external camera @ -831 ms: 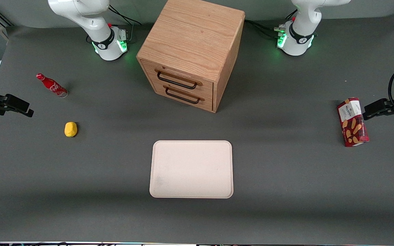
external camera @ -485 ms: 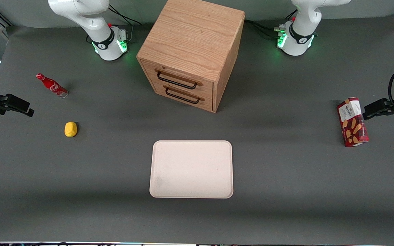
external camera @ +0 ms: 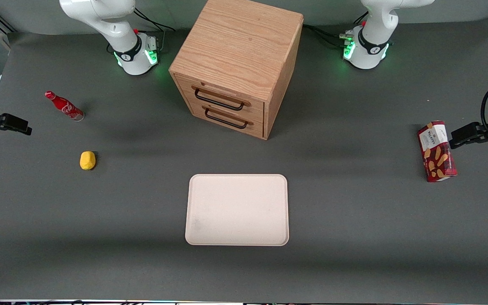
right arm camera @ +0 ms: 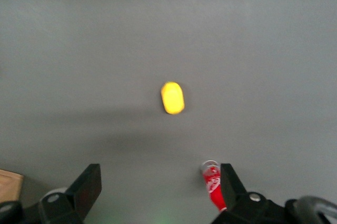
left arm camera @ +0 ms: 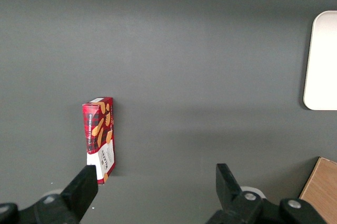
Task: Place coke bottle on tray
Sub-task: 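Move the right gripper over the red Coca-Cola bottle lying on the table, then lower the right gripper and close it around the bottle's cap end, then lift the bottle and carry it toward the white tray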
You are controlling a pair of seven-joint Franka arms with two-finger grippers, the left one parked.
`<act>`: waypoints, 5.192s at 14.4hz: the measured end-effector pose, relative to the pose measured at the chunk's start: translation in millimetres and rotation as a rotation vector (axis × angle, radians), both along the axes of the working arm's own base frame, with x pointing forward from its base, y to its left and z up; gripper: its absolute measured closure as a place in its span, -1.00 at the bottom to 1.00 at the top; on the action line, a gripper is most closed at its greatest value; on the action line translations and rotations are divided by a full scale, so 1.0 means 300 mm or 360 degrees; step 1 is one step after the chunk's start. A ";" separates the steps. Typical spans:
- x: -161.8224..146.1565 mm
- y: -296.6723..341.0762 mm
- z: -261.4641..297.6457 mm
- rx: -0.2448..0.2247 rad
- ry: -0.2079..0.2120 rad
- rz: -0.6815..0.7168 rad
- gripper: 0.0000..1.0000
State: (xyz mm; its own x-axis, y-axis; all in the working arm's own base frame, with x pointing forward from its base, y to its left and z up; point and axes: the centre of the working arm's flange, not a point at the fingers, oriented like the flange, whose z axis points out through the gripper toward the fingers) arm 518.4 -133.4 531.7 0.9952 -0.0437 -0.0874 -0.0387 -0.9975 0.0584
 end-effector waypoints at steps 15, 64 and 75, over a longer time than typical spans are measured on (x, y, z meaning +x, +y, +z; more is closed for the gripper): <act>-0.725 -0.351 -0.578 0.0055 -0.0007 0.0199 -1.00; 0.388 0.622 0.335 0.0078 0.0027 0.0158 0.37; 0.649 1.174 -0.121 0.0185 -0.0217 0.0235 0.37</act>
